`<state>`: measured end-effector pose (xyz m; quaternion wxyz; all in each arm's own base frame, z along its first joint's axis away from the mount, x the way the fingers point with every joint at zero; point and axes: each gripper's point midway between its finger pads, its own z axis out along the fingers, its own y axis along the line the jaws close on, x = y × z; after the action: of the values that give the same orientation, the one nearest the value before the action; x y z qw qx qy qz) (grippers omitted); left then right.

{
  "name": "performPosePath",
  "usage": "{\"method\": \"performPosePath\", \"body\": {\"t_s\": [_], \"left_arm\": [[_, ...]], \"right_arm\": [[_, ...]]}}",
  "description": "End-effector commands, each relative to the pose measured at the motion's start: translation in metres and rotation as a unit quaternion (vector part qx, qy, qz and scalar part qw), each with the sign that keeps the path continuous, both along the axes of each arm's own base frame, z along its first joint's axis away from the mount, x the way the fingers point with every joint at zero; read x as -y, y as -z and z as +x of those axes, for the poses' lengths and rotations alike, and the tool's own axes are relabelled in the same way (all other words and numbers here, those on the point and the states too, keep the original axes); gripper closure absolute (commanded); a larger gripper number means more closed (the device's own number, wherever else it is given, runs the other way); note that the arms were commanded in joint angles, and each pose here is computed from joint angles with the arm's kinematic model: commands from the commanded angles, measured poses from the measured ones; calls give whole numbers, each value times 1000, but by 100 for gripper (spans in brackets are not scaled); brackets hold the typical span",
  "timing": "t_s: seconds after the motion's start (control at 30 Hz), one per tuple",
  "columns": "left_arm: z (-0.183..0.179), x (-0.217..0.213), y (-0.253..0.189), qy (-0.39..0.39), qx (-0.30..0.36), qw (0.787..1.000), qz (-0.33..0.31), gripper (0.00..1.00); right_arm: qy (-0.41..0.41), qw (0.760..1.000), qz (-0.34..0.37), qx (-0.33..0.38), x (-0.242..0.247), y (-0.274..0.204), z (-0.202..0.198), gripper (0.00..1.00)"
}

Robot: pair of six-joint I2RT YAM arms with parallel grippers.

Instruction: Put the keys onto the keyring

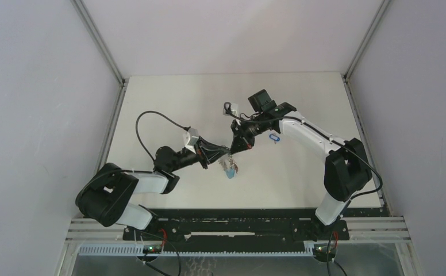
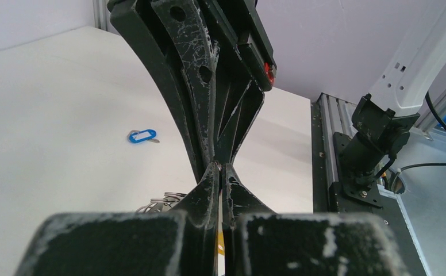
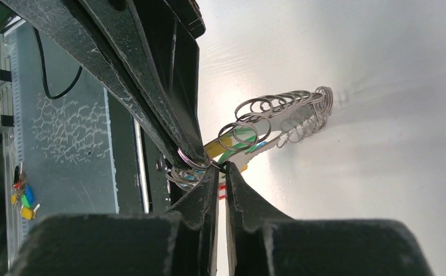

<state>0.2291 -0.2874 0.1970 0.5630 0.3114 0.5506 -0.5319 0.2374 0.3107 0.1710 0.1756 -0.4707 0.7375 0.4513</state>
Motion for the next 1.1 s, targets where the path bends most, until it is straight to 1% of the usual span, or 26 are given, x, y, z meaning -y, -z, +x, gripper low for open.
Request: {"method": "performPosePath", "body": {"t_s": [0.0, 0.13, 0.27, 0.33, 0.4, 0.5, 0.7, 0.77, 0.93, 1.07], "left_arm": [[-14, -1, -32, 18, 55, 998, -36, 100], [-13, -1, -31, 15, 54, 998, -35, 100], [-13, -1, -30, 14, 52, 998, -34, 100], [-14, -1, -31, 15, 53, 998, -35, 100], [-13, -1, -31, 16, 53, 998, -35, 100], [-14, 0, -31, 21, 53, 998, -34, 100], [-17, 1, -32, 28, 56, 997, -33, 100], [-18, 1, -33, 32, 57, 997, -34, 100], [-18, 1, -33, 34, 57, 997, -33, 100], [-18, 2, -32, 35, 56, 997, -33, 100]], "right_arm": [[-13, 999, 18, 50, -8, -15, 7, 90], [-15, 995, 39, 86, 7, -24, 4, 73], [-18, 988, 74, 134, 20, -34, 3, 59], [-24, 983, 92, 158, 25, -35, 0, 53], [-38, 976, 115, 183, 25, -39, -3, 51], [-60, 964, 152, 210, 21, -46, -7, 51], [-66, 945, 198, 251, 9, -50, -2, 53], [-73, 944, 206, 248, 5, -48, -2, 55], [-86, 943, 214, 240, -2, -43, -5, 65], [-97, 943, 223, 229, -5, -41, -8, 71]]}}
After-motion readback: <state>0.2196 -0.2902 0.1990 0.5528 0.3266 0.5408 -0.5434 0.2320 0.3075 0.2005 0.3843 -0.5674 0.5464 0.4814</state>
